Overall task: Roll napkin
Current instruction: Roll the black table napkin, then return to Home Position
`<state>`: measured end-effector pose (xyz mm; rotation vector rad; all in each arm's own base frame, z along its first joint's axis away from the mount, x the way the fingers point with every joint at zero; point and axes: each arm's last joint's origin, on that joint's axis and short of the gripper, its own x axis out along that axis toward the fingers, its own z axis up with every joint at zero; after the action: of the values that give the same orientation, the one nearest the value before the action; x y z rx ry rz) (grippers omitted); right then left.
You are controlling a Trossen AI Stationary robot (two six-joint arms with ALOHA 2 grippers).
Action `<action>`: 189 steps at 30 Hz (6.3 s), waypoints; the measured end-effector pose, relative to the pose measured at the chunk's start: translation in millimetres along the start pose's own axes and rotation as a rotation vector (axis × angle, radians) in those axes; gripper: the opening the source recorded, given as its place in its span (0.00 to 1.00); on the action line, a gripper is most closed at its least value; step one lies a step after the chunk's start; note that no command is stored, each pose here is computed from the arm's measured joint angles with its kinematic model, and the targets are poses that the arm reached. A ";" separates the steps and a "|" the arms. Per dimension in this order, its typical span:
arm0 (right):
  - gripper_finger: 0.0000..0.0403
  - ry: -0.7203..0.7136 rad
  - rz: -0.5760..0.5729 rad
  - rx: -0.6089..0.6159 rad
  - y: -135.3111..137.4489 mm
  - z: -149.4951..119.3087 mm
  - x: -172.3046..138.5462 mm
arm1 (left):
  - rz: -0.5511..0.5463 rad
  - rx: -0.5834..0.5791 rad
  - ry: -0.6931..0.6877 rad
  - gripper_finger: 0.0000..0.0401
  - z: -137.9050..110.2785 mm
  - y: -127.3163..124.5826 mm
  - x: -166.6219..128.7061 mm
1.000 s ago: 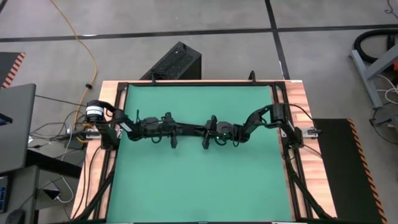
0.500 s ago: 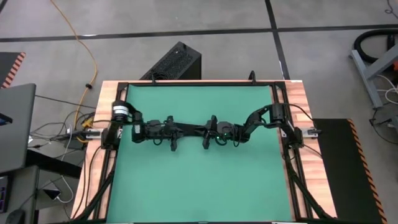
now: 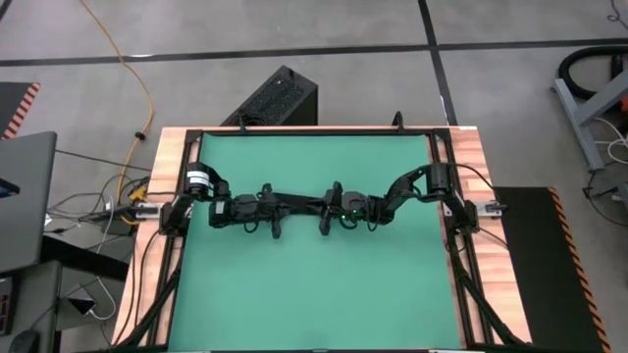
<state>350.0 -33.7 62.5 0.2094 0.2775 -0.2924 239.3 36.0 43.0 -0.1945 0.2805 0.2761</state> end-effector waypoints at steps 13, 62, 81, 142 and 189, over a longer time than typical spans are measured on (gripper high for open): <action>0.24 0.026 -0.004 -0.005 0.2 -2.3 0.0 | 0.023 -0.030 -0.002 0.00 -0.1 2.1 0.0; 0.24 0.055 0.085 -0.001 -0.1 -1.8 -0.5 | 0.036 0.049 0.056 0.00 -1.0 21.4 -27.9; 0.24 -0.014 0.122 0.005 6.1 23.8 -7.6 | -0.085 -0.051 -0.131 0.00 40.7 15.0 -50.4; 0.24 -0.427 -0.021 -0.087 -47.2 50.4 -211.5 | 0.317 -0.137 -0.505 0.00 110.8 39.1 -186.4; 0.24 -0.258 -0.048 -0.092 -50.8 35.1 -206.0 | 0.022 0.041 -0.355 0.00 81.4 12.6 -174.7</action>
<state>153.0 -37.5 148.7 0.0727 0.0404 -0.3492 94.2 24.3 169.9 -0.0988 -0.0638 0.3207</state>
